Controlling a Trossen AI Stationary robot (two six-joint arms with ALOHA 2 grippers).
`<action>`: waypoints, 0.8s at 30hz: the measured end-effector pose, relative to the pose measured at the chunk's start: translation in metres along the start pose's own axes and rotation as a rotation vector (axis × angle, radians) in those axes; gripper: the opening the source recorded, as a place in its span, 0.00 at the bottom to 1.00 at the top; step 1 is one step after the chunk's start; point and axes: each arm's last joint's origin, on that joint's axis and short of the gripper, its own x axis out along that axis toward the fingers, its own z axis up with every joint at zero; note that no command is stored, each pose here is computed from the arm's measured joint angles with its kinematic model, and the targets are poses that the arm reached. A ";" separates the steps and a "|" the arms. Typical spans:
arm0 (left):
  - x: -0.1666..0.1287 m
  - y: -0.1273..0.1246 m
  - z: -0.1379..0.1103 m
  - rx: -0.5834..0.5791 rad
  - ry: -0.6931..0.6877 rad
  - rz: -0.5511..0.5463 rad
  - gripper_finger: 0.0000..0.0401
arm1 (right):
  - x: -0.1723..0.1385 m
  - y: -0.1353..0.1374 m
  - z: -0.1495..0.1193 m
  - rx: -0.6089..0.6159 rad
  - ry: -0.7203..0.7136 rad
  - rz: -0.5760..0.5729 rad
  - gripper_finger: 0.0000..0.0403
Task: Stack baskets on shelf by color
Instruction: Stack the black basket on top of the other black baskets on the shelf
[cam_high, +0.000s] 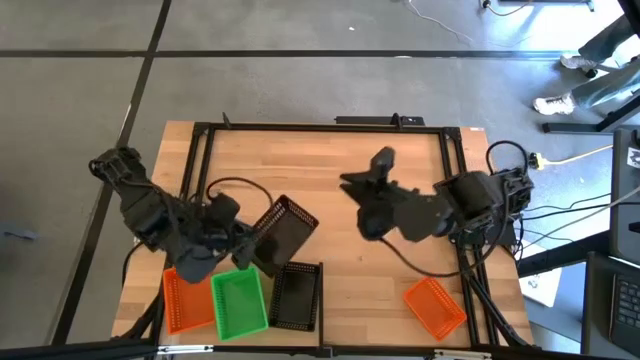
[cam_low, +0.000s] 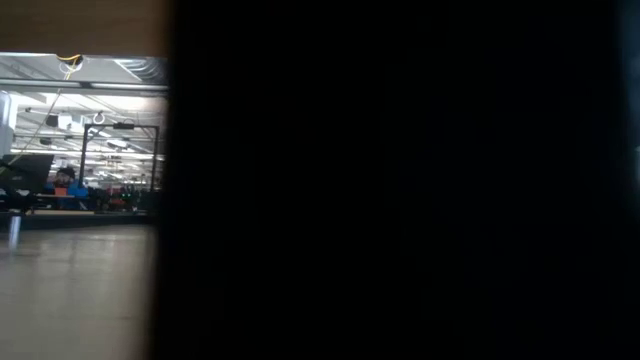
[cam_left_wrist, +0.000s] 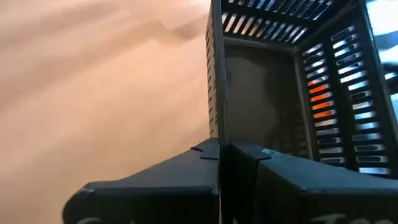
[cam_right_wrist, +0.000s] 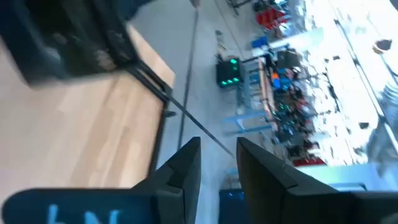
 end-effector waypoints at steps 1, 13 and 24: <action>-0.002 -0.002 -0.002 -0.042 0.006 -0.021 0.00 | -0.003 -0.004 -0.002 0.008 0.006 -0.016 0.26; 0.007 -0.044 -0.048 -0.345 0.134 -0.201 0.00 | -0.019 -0.025 -0.023 0.080 0.057 -0.078 0.26; 0.042 -0.058 -0.102 -0.433 0.218 -0.079 0.00 | -0.020 -0.019 -0.023 0.041 -0.027 0.070 0.26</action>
